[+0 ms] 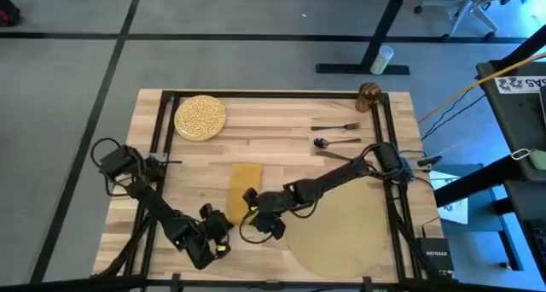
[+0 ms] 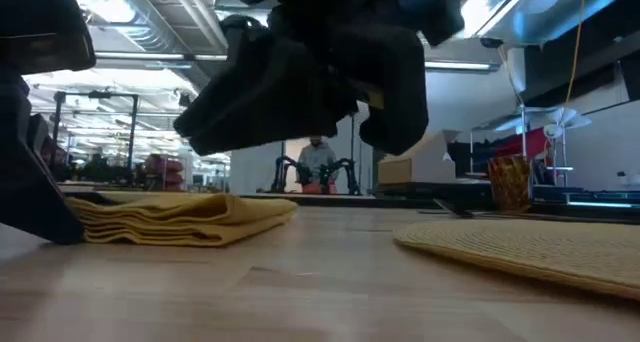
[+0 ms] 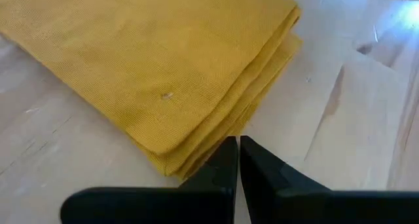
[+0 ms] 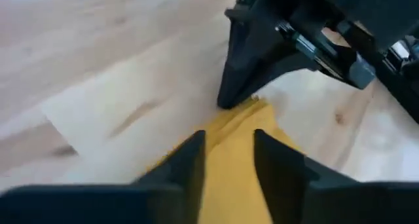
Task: Set table place
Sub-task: Fold the yellow table napkin, then put the black fork on the yellow table napkin
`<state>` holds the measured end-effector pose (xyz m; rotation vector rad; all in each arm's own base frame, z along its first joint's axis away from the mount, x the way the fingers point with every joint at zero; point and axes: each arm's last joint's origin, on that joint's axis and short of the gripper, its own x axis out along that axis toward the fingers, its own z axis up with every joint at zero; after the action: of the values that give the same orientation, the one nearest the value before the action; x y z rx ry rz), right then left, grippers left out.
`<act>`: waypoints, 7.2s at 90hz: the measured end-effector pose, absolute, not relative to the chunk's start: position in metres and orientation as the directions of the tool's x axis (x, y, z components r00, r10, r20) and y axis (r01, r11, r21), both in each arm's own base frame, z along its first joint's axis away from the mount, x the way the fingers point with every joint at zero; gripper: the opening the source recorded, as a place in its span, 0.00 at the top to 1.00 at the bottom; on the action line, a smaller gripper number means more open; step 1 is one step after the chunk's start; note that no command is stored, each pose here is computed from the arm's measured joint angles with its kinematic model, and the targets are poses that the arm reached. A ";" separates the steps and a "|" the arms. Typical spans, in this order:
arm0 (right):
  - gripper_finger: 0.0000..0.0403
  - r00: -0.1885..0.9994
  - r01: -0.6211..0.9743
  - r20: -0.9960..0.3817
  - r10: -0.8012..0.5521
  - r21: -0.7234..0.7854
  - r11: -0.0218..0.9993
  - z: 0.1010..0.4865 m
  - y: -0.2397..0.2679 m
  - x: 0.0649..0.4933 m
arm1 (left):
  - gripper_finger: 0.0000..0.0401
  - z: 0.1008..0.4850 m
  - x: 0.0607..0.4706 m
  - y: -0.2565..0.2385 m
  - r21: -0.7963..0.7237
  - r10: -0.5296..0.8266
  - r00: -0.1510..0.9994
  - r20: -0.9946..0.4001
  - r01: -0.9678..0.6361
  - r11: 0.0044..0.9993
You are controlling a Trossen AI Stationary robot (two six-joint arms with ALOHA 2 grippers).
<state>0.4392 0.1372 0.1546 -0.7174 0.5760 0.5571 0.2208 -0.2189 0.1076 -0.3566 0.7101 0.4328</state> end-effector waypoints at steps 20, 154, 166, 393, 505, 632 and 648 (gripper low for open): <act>0.98 0.687 -0.661 -0.697 0.205 -0.483 0.574 0.167 0.131 0.444 | 1.00 0.118 0.228 -0.228 -0.157 0.232 0.696 -0.679 -0.447 0.881; 1.00 0.520 -0.775 -0.809 0.274 -0.312 0.550 0.175 0.110 0.381 | 1.00 0.162 0.249 -0.234 -0.240 -0.024 0.863 -0.504 -0.113 0.964; 1.00 0.583 -0.742 -0.759 0.289 -0.353 0.570 0.186 0.104 0.367 | 1.00 0.172 0.245 -0.222 -0.232 -0.040 0.889 -0.456 -0.075 0.970; 1.00 0.992 -0.080 -0.124 0.032 -0.400 0.913 0.185 -0.006 0.174 | 1.00 0.178 0.156 -0.041 -0.380 0.009 0.851 -0.526 -0.244 0.892; 1.00 0.966 -0.072 -0.255 -0.037 -0.404 0.912 0.173 -0.008 0.171 | 1.00 0.130 0.284 -0.042 -0.127 -0.069 0.528 -0.846 -0.075 0.989; 1.00 0.918 0.019 -0.350 -0.187 -0.431 0.902 0.170 -0.012 0.168 | 1.00 0.157 0.261 -0.043 -0.098 0.065 0.543 -0.837 -0.266 0.959; 1.00 0.740 0.063 -0.576 -0.347 -0.454 0.889 0.183 -0.029 0.165 | 1.00 0.157 0.260 -0.043 -0.087 0.064 0.541 -0.838 -0.248 0.965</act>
<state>0.1648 -0.0286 0.1827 -0.4276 0.7061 -0.2323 0.2605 -0.0428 0.1573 -0.2048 0.9829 0.1871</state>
